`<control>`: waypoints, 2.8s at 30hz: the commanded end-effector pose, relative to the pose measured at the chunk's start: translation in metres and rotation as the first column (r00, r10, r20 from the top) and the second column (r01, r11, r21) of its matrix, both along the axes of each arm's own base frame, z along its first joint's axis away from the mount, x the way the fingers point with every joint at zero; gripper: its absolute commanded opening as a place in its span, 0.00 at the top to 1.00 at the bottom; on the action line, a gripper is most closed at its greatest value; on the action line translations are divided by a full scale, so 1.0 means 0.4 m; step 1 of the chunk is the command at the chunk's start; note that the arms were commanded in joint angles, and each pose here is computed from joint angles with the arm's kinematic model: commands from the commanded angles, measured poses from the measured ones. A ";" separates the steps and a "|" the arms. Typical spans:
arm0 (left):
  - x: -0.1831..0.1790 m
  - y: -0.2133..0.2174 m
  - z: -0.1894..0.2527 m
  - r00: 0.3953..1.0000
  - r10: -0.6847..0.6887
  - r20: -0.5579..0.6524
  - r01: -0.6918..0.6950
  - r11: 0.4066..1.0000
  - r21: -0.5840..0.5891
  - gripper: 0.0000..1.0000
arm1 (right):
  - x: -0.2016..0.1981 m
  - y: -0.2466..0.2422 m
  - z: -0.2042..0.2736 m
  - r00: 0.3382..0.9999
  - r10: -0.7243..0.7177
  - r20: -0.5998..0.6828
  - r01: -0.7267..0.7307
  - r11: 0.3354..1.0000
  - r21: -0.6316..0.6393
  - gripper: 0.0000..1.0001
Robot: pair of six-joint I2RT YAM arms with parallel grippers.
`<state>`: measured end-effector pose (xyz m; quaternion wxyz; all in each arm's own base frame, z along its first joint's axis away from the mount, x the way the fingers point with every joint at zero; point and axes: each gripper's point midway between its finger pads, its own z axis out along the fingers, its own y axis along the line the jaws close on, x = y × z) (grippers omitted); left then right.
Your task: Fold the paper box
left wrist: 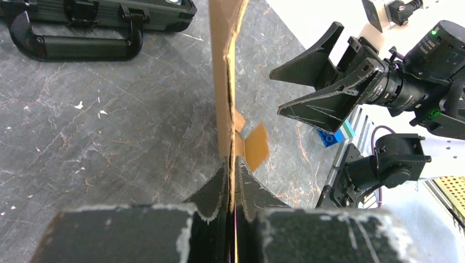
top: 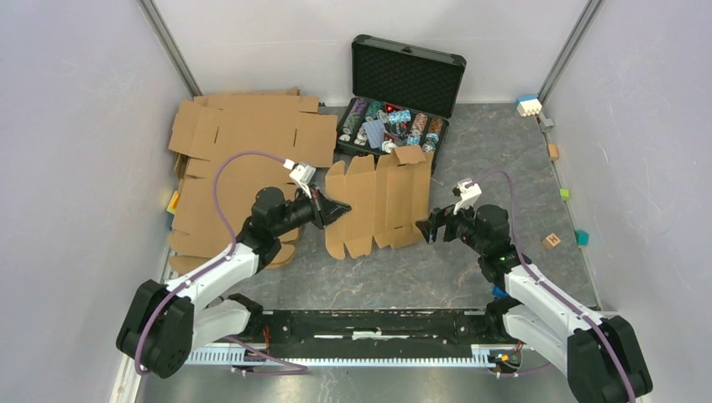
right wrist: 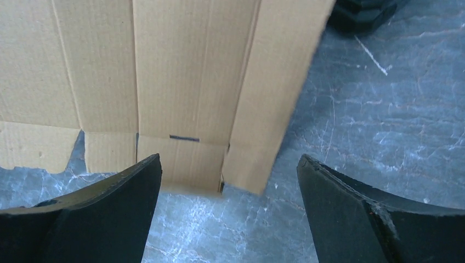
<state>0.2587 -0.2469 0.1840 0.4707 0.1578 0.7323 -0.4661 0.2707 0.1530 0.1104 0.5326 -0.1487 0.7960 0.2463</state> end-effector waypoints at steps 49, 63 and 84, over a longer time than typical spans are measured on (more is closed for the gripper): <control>-0.034 -0.030 -0.024 0.989 0.105 0.106 -0.116 0.987 0.109 0.98 | -0.222 0.205 -0.191 0.861 0.477 -0.177 -0.495 0.865 -0.076 0.58; -0.087 -0.083 -0.081 0.993 0.063 0.098 -0.076 0.988 0.135 0.98 | -0.201 0.199 -0.194 0.889 0.422 -0.179 -0.445 0.888 -0.117 0.58; -0.114 -0.069 -0.149 0.967 0.081 0.243 -0.162 0.928 0.336 0.98 | -0.162 0.132 -0.136 0.964 0.245 -0.102 -0.258 0.956 -0.143 0.15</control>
